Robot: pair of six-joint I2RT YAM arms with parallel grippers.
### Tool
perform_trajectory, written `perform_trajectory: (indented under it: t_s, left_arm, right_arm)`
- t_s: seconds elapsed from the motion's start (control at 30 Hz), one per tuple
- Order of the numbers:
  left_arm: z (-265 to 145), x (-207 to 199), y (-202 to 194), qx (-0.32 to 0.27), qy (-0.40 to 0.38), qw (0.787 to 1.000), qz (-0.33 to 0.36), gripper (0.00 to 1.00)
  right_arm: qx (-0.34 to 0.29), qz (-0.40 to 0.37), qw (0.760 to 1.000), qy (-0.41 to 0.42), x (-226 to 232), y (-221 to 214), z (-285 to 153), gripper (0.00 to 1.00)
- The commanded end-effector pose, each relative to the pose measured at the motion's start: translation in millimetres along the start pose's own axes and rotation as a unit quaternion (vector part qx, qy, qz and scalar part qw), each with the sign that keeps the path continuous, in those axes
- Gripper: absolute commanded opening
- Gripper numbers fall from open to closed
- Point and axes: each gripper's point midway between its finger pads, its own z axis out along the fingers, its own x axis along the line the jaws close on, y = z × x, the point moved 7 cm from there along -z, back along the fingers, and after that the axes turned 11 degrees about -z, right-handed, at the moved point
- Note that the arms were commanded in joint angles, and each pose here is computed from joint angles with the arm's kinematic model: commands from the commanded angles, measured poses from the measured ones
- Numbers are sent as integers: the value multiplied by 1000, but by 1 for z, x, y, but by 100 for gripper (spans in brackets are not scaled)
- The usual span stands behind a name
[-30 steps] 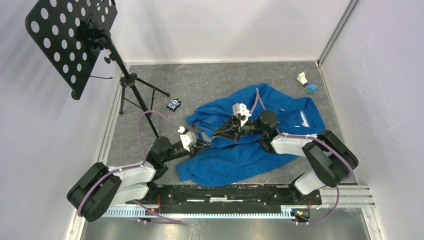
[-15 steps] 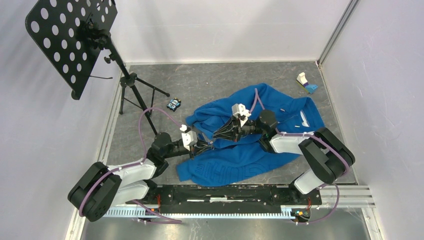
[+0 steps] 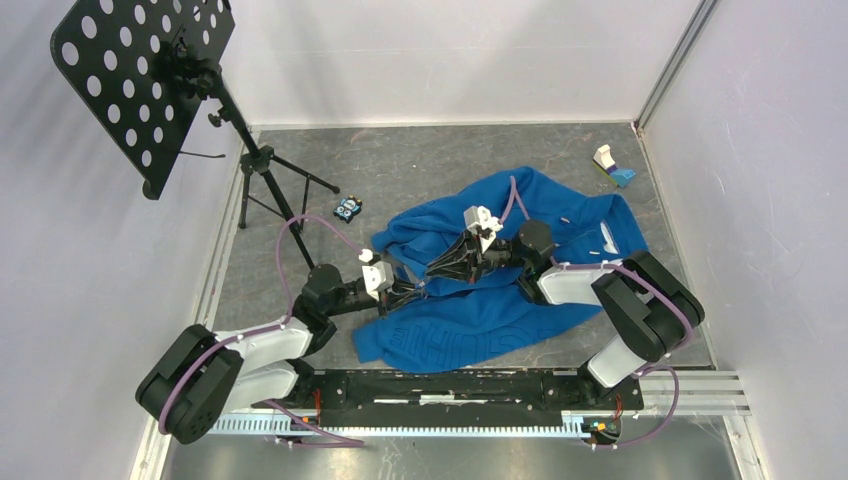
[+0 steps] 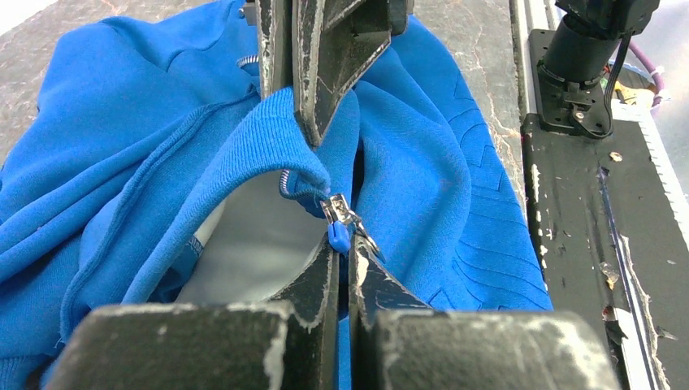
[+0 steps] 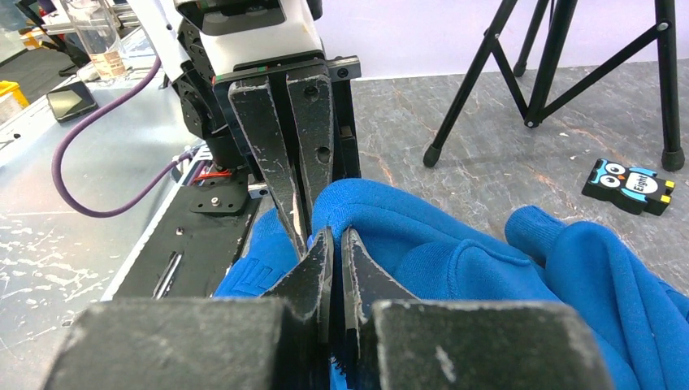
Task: Zip up the jacket
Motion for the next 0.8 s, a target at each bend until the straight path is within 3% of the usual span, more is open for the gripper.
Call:
perform_trajectory:
  t_s: [0.0,0.77]
  left_arm:
    - [2,4,19,-28,-1,998,54,2]
    - [1,7,30,-45,14,997,62,2]
  right_arm:
    - [-25,-38,999,17,-6,16,7,0]
    - [-21,-29,999,19,-5,14,10,0]
